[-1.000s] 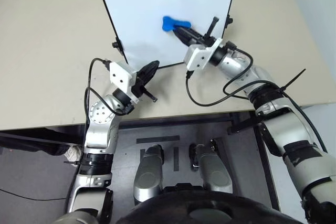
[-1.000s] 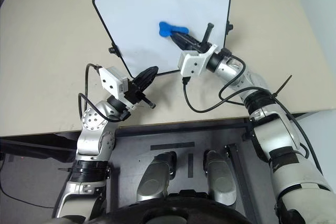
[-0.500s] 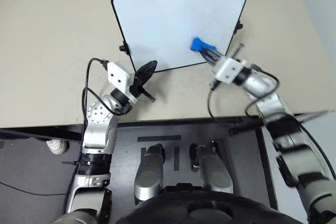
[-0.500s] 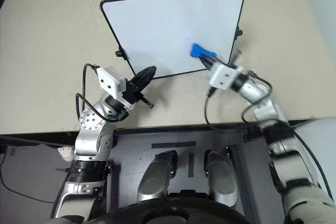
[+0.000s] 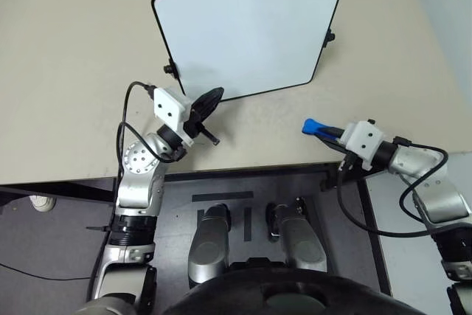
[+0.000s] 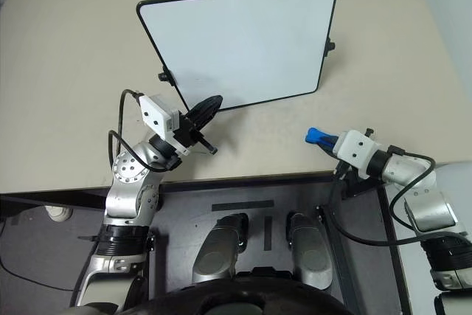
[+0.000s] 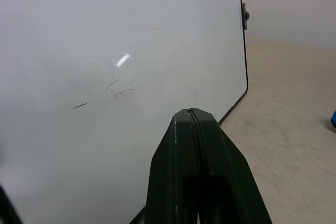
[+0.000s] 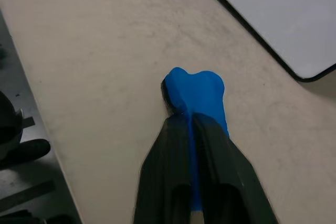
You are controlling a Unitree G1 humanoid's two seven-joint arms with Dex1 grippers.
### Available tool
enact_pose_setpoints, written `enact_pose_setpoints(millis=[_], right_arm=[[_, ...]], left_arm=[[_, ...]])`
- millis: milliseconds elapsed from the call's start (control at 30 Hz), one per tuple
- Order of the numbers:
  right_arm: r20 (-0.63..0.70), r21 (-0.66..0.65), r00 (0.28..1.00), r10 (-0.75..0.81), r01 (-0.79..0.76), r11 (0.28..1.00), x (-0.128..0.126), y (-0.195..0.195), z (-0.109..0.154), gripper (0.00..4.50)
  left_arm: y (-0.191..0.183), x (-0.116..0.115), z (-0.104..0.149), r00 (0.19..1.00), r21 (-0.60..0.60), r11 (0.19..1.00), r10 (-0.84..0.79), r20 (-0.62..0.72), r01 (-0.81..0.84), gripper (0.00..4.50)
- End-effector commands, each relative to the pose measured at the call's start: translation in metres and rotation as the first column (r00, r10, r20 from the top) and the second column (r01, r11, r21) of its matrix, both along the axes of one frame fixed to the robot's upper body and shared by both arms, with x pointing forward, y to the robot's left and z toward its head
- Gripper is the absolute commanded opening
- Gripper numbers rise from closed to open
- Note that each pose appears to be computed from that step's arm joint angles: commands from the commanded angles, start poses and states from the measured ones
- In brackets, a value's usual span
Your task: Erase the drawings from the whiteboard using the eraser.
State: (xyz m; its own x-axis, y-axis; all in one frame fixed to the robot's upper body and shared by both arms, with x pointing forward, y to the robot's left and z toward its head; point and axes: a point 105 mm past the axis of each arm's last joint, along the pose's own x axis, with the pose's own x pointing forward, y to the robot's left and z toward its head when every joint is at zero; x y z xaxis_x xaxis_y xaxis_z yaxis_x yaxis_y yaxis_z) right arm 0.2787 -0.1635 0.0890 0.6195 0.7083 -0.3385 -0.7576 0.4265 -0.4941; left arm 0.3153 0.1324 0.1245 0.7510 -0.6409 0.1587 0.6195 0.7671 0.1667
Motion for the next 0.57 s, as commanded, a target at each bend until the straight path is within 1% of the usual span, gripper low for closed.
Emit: enact_pose_setpoints(millis=[33, 67, 100, 133, 200, 267, 400, 567], right_arm=[[0.046, 0.023, 0.999, -0.009, 0.008, 1.000, 0.007, 0.002, 0.014, 1.44], [0.054, 0.030, 0.999, -0.003, 0.001, 1.000, 0.006, 0.002, 0.018, 1.44], [0.062, 0.035, 0.998, 0.003, -0.005, 0.999, 0.006, 0.003, 0.021, 1.86], [0.074, 0.041, 0.997, 0.007, -0.010, 0.999, 0.005, 0.003, 0.024, 1.98], [0.101, 0.056, 0.995, 0.006, -0.012, 0.998, 0.005, 0.005, 0.030, 2.56], [0.114, 0.099, 0.993, 0.008, -0.019, 0.995, 0.004, 0.009, 0.038, 3.26], [0.125, 0.166, 0.992, -0.002, -0.019, 0.986, 0.000, 0.015, 0.050, 3.26], [0.129, 0.192, 0.991, -0.025, 0.000, 0.981, -0.002, 0.015, 0.055, 3.26]], left_arm=[[0.002, 0.000, 0.012, 0.999, -0.001, 1.000, -0.015, 0.037, 0.015, 0.00], [0.003, 0.000, 0.013, 0.999, 0.004, 1.000, -0.015, 0.039, 0.014, 0.00], [0.004, 0.001, 0.014, 0.999, 0.008, 1.000, -0.014, 0.041, 0.013, 0.00], [0.005, 0.001, 0.014, 0.999, 0.012, 1.000, -0.012, 0.042, 0.012, 0.00], [0.006, 0.001, 0.015, 0.999, 0.017, 1.000, -0.011, 0.042, 0.011, 0.00], [0.009, 0.000, 0.015, 0.999, 0.023, 1.000, -0.011, 0.039, 0.011, 0.00], [0.011, 0.000, 0.015, 0.999, 0.037, 0.999, -0.021, 0.030, 0.020, 0.00], [0.006, 0.003, 0.018, 0.998, 0.043, 0.998, -0.049, 0.027, 0.048, 0.00]])
